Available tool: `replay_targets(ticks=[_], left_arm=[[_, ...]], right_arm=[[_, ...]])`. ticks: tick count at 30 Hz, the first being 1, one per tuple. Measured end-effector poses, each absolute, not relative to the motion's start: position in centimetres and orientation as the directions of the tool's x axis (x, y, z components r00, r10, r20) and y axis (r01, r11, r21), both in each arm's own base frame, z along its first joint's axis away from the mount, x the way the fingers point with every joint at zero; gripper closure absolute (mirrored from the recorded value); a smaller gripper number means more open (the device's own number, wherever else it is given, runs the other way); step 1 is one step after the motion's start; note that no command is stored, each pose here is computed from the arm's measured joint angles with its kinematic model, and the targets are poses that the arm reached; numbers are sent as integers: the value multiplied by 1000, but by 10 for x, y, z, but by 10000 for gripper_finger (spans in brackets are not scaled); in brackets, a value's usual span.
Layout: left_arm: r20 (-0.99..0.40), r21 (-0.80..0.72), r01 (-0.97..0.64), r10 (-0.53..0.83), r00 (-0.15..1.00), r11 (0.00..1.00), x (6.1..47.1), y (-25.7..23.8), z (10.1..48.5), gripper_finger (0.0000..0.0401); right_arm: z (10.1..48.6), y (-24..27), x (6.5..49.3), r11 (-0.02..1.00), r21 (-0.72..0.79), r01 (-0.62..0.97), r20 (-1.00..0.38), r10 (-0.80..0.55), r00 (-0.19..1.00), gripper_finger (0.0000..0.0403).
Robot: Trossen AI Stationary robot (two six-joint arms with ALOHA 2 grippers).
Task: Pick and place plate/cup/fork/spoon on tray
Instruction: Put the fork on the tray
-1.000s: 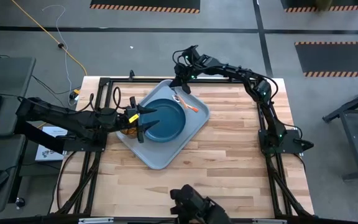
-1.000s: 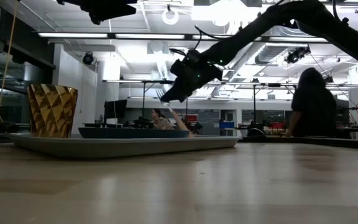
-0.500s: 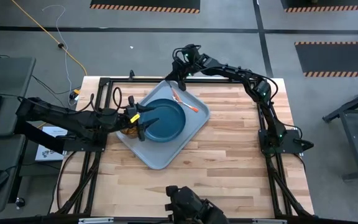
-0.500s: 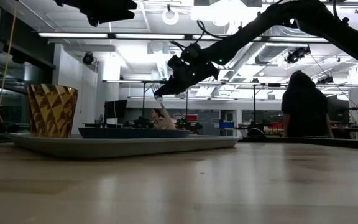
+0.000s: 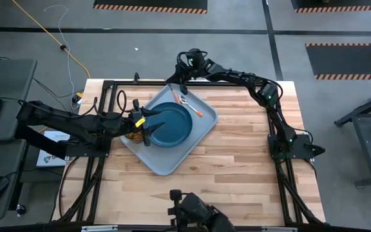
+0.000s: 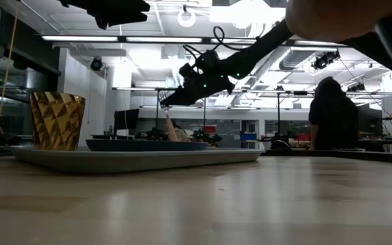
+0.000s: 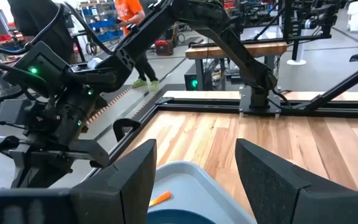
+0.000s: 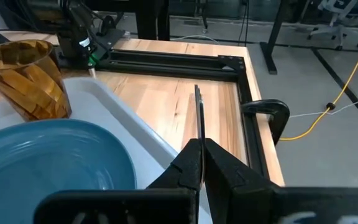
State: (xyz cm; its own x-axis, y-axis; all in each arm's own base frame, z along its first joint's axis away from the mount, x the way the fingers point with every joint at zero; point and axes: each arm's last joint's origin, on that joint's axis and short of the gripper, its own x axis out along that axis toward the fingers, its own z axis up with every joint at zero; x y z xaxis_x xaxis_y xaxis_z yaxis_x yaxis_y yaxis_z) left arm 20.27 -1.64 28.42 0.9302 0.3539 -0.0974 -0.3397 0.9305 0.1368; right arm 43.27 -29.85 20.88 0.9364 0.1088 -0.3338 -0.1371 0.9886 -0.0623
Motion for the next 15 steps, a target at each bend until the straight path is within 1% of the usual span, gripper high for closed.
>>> replay_targets(ticks=[9, 11, 15], left_arm=[[-102, 139, -339, 354, 929, 930, 203, -16, 284, 194], [-110, 143, -338, 354, 929, 930, 203, -16, 283, 194], [-112, 145, -338, 355, 928, 930, 202, -16, 283, 194]], right_arm=[[208, -310, 422, 992, -49, -118, -352, 93, 931, 403], [206, -315, 416, 992, -20, -125, -370, 109, 923, 403], [201, -324, 401, 983, 82, -166, -385, 185, 904, 403]])
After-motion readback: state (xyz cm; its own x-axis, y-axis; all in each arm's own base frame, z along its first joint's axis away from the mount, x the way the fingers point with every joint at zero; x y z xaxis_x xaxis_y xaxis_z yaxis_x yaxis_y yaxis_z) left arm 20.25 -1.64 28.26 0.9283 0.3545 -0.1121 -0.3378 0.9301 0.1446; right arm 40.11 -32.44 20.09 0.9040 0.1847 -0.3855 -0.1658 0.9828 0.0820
